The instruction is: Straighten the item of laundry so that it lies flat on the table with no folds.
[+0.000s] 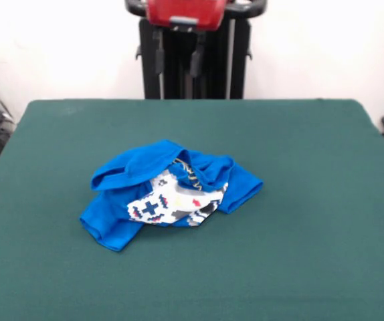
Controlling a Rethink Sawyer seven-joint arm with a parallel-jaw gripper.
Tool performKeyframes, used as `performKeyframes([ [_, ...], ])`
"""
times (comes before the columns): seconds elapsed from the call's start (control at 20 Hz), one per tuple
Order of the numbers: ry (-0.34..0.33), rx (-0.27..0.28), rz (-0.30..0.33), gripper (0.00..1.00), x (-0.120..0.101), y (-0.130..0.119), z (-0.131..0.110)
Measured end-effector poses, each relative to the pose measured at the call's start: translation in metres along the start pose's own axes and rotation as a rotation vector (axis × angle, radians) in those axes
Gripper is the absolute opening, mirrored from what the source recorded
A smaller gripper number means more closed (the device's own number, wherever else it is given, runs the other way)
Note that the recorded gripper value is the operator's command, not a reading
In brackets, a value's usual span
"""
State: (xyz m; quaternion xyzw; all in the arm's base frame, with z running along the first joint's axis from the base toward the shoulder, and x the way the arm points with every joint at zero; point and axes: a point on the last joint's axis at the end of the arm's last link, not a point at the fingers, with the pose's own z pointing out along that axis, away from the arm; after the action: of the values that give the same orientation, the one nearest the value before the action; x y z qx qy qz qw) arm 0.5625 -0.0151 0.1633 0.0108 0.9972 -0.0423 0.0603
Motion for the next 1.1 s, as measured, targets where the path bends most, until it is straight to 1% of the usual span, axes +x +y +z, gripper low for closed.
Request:
performKeyframes([
  [0.1,0.002,-0.009,0.024,1.00,-0.009,-0.015,0.011],
  [0.15,0.002,-0.009,0.026,1.00,-0.010,-0.016,0.012],
  [0.35,0.002,-0.023,0.049,1.00,-0.020,-0.035,0.026],
  [0.4,0.002,-0.029,0.057,1.00,-0.024,-0.043,0.032],
  [0.55,0.007,-0.034,0.063,1.00,-0.029,-0.054,0.038],
  [0.9,0.063,-0.067,0.082,1.00,-0.049,-0.086,0.057],
  [1.1,0.072,-0.077,0.079,1.00,-0.060,-0.098,0.067],
])
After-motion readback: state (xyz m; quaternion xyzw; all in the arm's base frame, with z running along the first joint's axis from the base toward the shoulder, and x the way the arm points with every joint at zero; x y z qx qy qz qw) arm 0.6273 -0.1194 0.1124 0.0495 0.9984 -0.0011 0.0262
